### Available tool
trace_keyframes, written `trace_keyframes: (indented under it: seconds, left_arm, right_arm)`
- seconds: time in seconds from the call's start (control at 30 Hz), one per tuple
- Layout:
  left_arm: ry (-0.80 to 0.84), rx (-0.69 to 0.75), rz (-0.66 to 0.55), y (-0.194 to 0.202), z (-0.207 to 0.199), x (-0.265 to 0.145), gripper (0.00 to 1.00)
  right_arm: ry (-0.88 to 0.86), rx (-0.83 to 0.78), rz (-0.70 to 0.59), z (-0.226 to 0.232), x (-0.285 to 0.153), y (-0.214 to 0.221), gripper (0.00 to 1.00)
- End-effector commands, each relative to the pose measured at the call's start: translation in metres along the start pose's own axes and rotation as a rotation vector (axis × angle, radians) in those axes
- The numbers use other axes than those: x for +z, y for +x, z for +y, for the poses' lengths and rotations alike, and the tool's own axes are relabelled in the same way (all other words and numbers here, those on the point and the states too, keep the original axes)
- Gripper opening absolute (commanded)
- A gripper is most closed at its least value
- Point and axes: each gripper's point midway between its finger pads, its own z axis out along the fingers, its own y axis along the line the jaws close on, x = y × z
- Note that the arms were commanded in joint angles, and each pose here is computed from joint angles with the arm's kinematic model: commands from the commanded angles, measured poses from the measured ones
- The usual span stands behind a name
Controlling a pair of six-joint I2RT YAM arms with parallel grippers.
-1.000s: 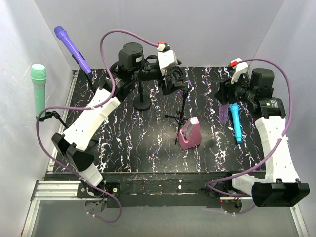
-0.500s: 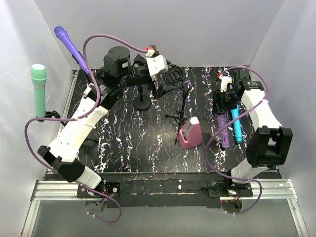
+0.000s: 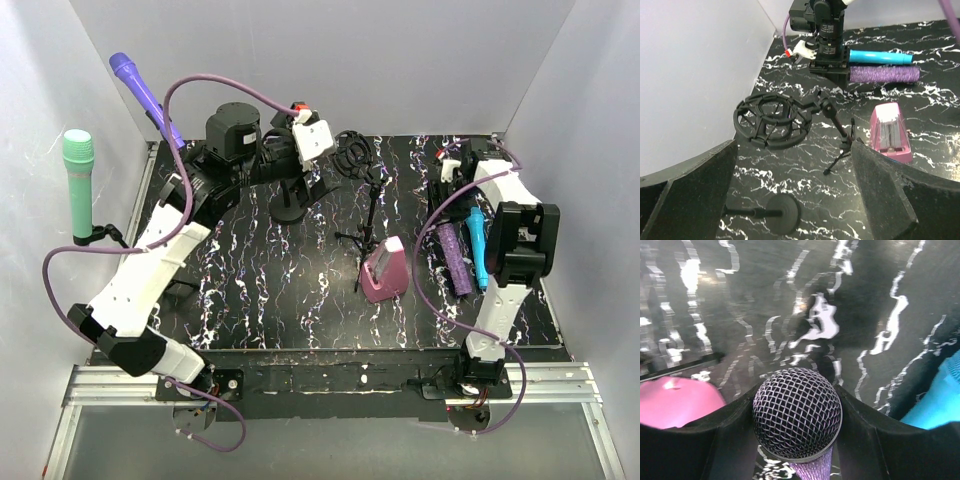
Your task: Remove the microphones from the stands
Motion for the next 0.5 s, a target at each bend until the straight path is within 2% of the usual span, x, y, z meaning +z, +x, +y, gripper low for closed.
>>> trace_keyframes:
  seconds: [0.0, 0.1, 0.17, 0.33, 0.47]
  left_arm:
    - [-0.051, 0.019, 0.042, -0.005, -0.001, -0.030, 0.97]
    - [-0.061, 0.009, 0.066, 0.003, -0.002, -0.031, 0.97]
    - [-0.065, -0.008, 0.078, 0.008, -0.004, -0.031, 0.97]
    - [-0.032, -0.046, 0.092, 0.019, -0.014, -0.027, 0.98]
    - [0.000, -0.109, 0.083, 0.021, -0.021, -0.021, 0.98]
  right_arm:
    - [0.145, -0.062, 0.039, -0.042, 0.005, -0.002, 0.02]
    - [0.150, -0.059, 0.061, -0.050, 0.015, 0.001, 0.08]
    - [0.158, -0.056, 0.065, -0.054, 0.019, 0.001, 0.22]
    - [0.182, -0.051, 0.072, -0.060, 0.024, -0.001, 0.45]
    - [0.156, -0.064, 0.069, -0.054, 0.021, 0.002, 0.53]
